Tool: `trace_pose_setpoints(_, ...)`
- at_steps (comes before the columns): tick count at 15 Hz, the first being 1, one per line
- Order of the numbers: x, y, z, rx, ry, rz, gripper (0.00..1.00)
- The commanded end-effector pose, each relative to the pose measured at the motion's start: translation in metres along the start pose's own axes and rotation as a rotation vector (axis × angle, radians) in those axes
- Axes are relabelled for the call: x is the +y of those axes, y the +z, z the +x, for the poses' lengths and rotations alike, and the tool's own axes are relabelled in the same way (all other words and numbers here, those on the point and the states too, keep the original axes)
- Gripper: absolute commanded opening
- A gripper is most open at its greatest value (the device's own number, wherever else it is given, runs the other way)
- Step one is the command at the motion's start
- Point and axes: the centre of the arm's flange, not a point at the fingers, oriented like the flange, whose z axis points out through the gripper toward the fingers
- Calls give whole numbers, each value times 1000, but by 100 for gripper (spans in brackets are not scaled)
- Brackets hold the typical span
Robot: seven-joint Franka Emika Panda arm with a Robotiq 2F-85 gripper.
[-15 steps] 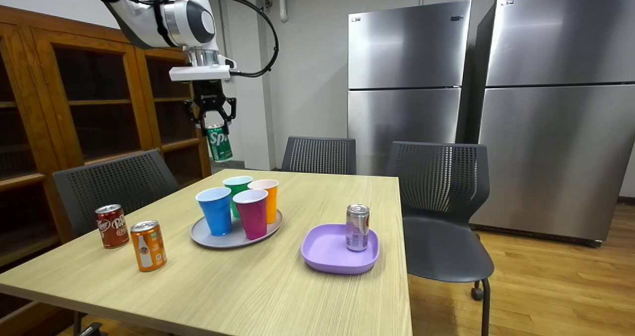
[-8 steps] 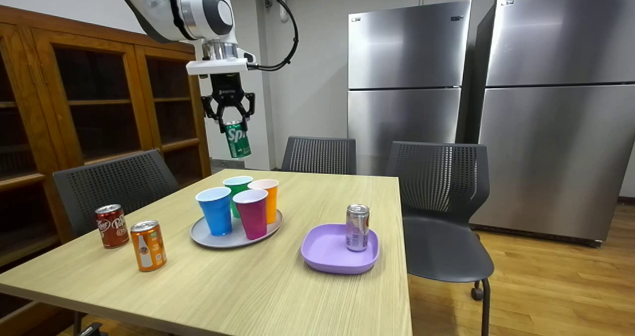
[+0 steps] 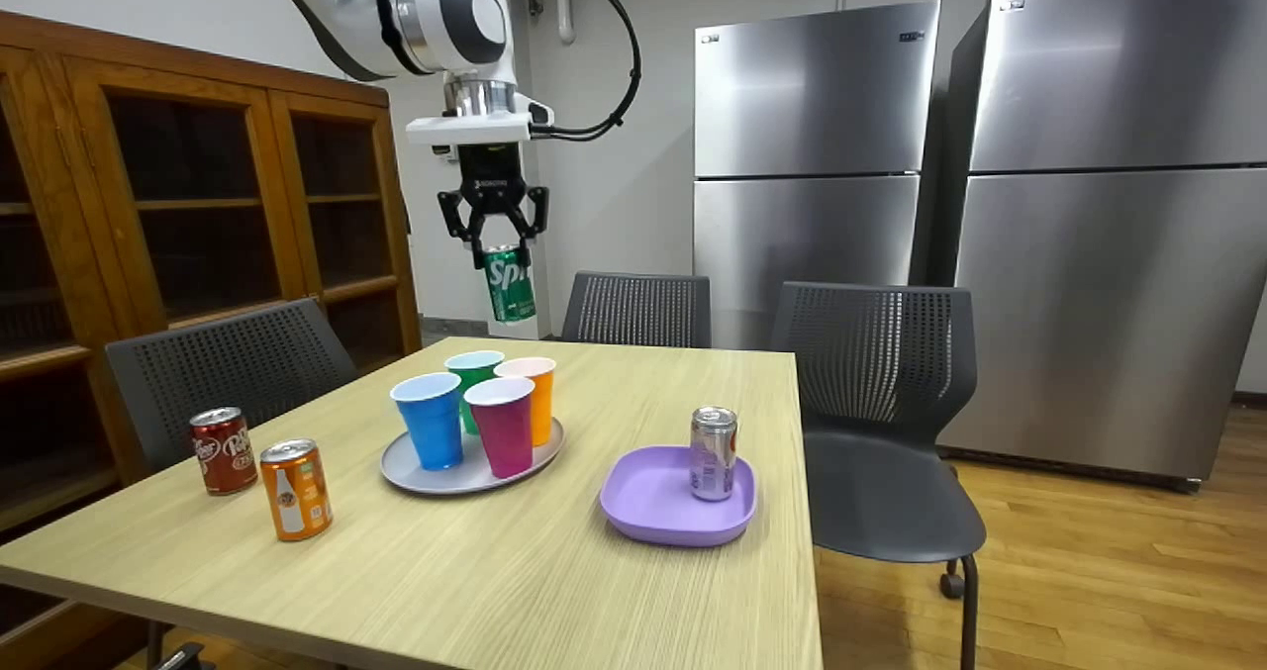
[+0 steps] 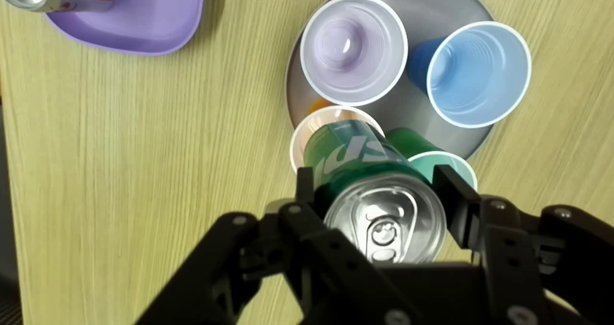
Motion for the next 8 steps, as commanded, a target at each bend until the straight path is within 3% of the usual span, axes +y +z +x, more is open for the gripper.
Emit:
trace_pose_setpoints(1, 21, -9, -33, 8, 50, 15, 38)
trace_pose_setpoints(8, 64, 21, -72, -24, 174, 33, 38)
